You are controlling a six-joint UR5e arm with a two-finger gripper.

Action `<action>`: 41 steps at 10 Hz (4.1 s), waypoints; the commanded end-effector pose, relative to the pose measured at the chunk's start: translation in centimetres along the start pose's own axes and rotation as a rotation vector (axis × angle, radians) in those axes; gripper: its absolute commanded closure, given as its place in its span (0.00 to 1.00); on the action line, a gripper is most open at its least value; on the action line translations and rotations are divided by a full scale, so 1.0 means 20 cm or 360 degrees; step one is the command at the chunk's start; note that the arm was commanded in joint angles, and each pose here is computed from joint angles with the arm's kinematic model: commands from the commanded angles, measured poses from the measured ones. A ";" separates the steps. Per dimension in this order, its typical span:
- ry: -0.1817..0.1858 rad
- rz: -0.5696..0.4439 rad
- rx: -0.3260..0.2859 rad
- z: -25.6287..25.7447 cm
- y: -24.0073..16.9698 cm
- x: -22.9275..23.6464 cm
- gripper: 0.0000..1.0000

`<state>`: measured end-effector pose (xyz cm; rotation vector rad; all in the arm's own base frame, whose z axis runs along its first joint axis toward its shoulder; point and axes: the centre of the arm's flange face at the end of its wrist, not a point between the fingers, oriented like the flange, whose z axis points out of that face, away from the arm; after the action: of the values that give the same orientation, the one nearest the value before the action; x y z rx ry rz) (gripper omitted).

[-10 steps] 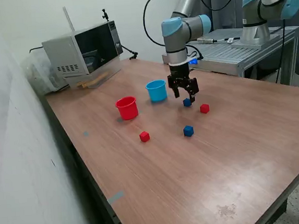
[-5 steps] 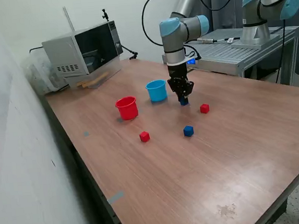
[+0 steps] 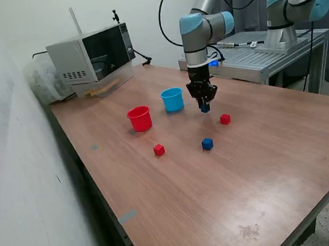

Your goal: Place red objects in the red bin, and blue objects in the blue bin.

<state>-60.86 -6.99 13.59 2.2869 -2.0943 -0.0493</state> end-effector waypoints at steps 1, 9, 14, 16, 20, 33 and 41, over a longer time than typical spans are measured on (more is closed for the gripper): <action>-0.0030 -0.0026 -0.0145 -0.45 -0.02 0.04 1.00; -0.0071 0.0217 -0.0144 -0.52 0.01 -0.57 1.00; -0.0075 0.0293 -0.0123 -0.44 0.04 -0.77 1.00; -0.0081 0.0324 -0.0132 -0.44 0.03 -0.83 1.00; -0.0082 0.0327 -0.0134 -0.45 0.03 -0.83 0.00; -0.0003 -0.0487 -0.0328 -1.11 -0.24 0.81 0.00; 0.0028 -0.0499 -0.0210 -0.61 0.22 1.20 0.00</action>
<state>-59.60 -29.15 30.85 2.4362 -1.6764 -0.2073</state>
